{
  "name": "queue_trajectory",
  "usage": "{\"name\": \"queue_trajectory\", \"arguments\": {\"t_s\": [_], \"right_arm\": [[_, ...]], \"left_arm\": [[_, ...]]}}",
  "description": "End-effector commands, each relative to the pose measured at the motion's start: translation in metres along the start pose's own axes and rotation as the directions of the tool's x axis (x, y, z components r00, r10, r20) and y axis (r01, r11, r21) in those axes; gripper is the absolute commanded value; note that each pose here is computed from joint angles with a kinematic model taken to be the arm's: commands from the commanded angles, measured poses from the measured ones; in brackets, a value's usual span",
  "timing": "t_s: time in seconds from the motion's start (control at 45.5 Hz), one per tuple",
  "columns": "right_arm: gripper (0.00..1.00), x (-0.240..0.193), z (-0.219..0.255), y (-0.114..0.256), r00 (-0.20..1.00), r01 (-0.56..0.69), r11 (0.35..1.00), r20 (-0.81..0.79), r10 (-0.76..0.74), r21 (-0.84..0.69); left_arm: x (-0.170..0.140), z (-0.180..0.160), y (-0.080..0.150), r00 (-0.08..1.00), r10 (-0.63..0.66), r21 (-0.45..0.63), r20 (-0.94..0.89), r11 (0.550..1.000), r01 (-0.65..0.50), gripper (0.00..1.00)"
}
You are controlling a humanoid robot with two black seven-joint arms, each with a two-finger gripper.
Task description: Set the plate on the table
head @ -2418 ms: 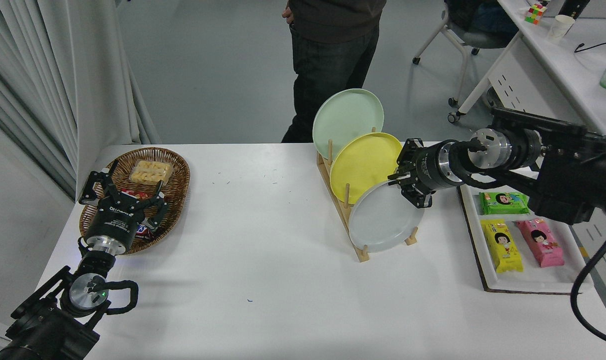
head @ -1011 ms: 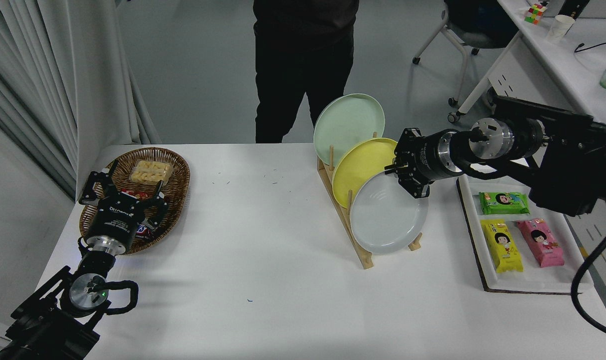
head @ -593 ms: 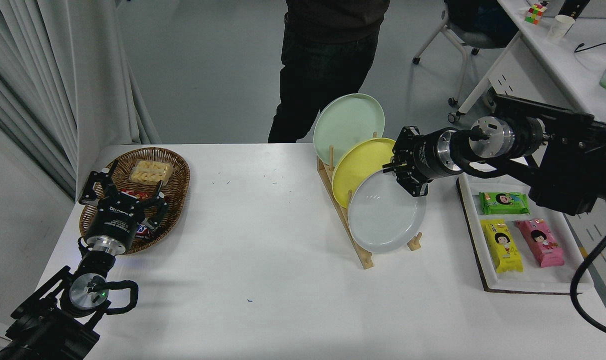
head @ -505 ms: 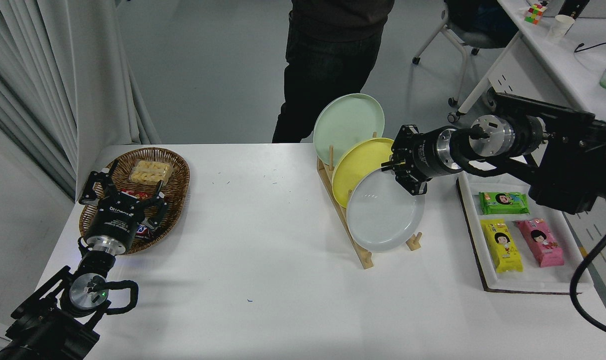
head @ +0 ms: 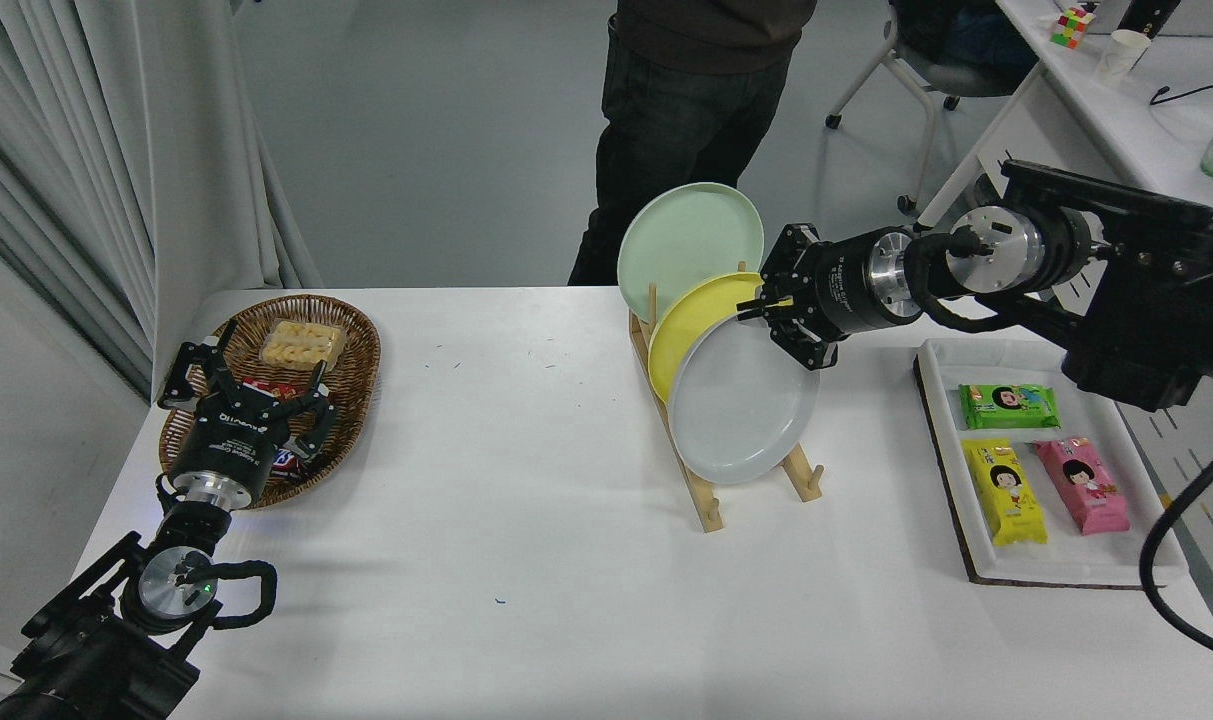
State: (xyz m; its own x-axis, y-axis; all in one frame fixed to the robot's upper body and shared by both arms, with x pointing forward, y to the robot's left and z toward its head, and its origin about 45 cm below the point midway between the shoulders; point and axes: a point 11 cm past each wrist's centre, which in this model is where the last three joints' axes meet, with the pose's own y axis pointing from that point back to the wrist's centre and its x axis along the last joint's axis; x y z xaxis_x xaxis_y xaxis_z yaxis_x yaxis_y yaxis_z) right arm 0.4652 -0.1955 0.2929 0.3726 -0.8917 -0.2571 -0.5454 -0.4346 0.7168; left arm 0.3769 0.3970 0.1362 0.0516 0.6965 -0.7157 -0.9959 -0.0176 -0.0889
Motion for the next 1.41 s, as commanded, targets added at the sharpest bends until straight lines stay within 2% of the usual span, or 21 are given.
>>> {"name": "queue_trajectory", "arguments": {"t_s": [0.0, 0.374, 0.813, 1.209, 1.385], "right_arm": [[0.00, -0.007, -0.012, 0.010, 0.997, 0.061, 0.998, -0.044, -0.060, 0.018], [0.00, -0.016, -0.045, 0.051, 0.968, 0.229, 0.971, -0.121, -0.219, 0.071], [0.00, -0.059, -0.107, 0.109, 0.908, 0.409, 0.888, -0.196, -0.371, 0.212], [0.00, -0.078, -0.153, 0.149, 0.890, 0.453, 0.821, -0.223, -0.397, 0.348], [0.00, -0.079, -0.145, 0.141, 0.886, 0.460, 0.829, -0.230, -0.403, 0.320]], "left_arm": [[0.000, 0.000, 0.000, 1.000, 0.001, 0.001, 0.000, 1.000, -0.001, 0.98], [0.000, 0.000, 0.000, 1.000, 0.000, 0.000, 0.000, 1.000, 0.000, 0.98], [0.000, 0.000, 0.000, 1.000, 0.000, 0.000, 0.000, 1.000, 0.000, 0.98], [0.000, 0.000, 0.000, 1.000, 0.000, 0.000, 0.000, 1.000, 0.000, 0.98], [0.000, 0.000, 0.000, 1.000, 0.001, 0.001, 0.000, 1.000, -0.001, 0.98]]}}
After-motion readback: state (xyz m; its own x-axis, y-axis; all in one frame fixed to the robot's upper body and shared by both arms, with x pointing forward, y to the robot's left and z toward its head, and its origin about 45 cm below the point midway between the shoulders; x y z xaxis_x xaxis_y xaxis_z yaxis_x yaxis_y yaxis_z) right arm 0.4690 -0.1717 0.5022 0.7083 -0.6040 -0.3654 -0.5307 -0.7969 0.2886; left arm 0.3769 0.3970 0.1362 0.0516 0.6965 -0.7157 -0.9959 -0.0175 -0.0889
